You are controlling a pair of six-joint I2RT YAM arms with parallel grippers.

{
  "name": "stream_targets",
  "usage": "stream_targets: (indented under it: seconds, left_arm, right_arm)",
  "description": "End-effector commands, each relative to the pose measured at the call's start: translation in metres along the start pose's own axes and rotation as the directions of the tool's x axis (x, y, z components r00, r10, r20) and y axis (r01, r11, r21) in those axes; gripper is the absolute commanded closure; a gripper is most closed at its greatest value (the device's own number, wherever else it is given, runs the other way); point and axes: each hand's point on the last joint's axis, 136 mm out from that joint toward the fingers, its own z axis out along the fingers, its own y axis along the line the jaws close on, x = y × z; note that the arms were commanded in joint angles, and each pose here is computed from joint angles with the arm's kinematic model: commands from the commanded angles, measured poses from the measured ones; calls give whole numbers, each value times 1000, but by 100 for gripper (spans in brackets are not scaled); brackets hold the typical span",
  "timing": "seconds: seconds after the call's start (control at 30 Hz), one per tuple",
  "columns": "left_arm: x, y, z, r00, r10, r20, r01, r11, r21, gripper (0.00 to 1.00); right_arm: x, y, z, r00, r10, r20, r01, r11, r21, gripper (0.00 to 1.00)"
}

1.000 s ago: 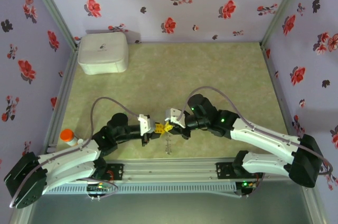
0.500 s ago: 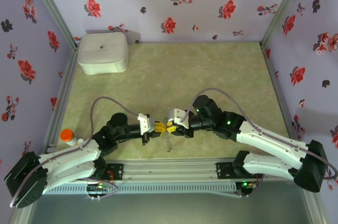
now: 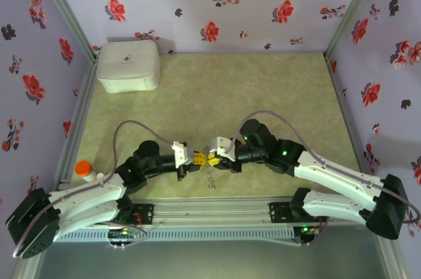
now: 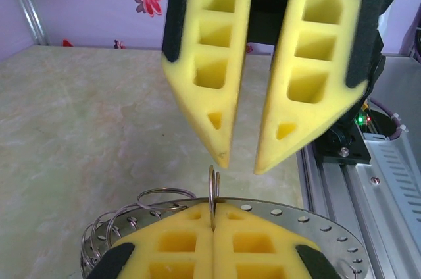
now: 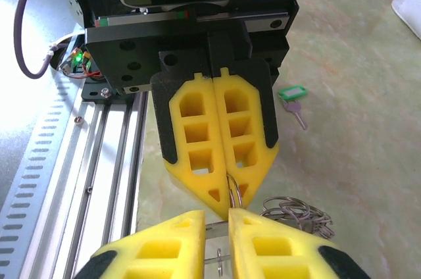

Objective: Put the keys on the keyring

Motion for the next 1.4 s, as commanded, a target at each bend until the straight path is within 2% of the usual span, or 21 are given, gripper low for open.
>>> stream_targets:
  seconds: [0.0, 0.07, 0.13, 0.43, 0.53, 0.77, 0.9, 0.93, 0.97, 1.03, 1.17, 1.23, 1.37]
  left_arm:
    - [-27, 1, 1, 997, 29, 69, -29, 1000, 7, 100]
    - [-27, 0, 1, 997, 29, 69, -29, 1000, 8, 100]
    - [-27, 0, 1, 997, 27, 68, -28, 1000, 9, 100]
    - [-26, -1, 2, 997, 29, 68, -30, 999, 13, 100]
    - [-27, -1, 2, 997, 30, 72, -31, 999, 15, 100]
    - [-28, -2, 0, 997, 25, 71, -27, 999, 18, 100]
    - [-29, -2, -2, 997, 29, 73, -30, 1000, 7, 100]
    - [-30, -2, -3, 997, 32, 76, -32, 999, 4, 98]
    - [-30, -2, -3, 996, 34, 78, -34, 999, -2, 89]
    - [-32, -1, -4, 996, 39, 83, -39, 999, -9, 86]
    - [-31, -1, -4, 996, 37, 81, -36, 999, -10, 89]
    - [-30, -1, -4, 996, 35, 81, -34, 999, -9, 99]
    - [-30, -1, -5, 996, 36, 81, -35, 999, -11, 100]
  right_arm:
    - [11, -12, 4, 999, -15, -48, 18, 997, 71, 72]
    - [19, -22, 3, 995, -19, -93, 32, 991, 130, 70]
    - [19, -21, 3, 995, -32, -99, 44, 992, 120, 70]
    - [2, -2, 8, 1000, -2, -10, 2, 1000, -2, 74]
    - [2, -3, 9, 1000, -5, -15, 5, 1000, 1, 79]
    - [2, -2, 12, 1000, 3, -28, -3, 1000, -13, 100]
    - [4, 2, 14, 999, 20, -34, -22, 999, -46, 100]
    - [4, 3, 15, 999, 24, -36, -25, 998, -51, 100]
    - [5, 4, 16, 999, 28, -39, -30, 998, -57, 100]
    - [6, 4, 17, 999, 34, -42, -36, 997, -61, 100]
    - [8, 5, 18, 998, 38, -48, -42, 997, -66, 100]
    - [8, 5, 18, 998, 41, -48, -45, 997, -66, 100]
    - [6, 4, 17, 998, 40, -41, -42, 997, -61, 100]
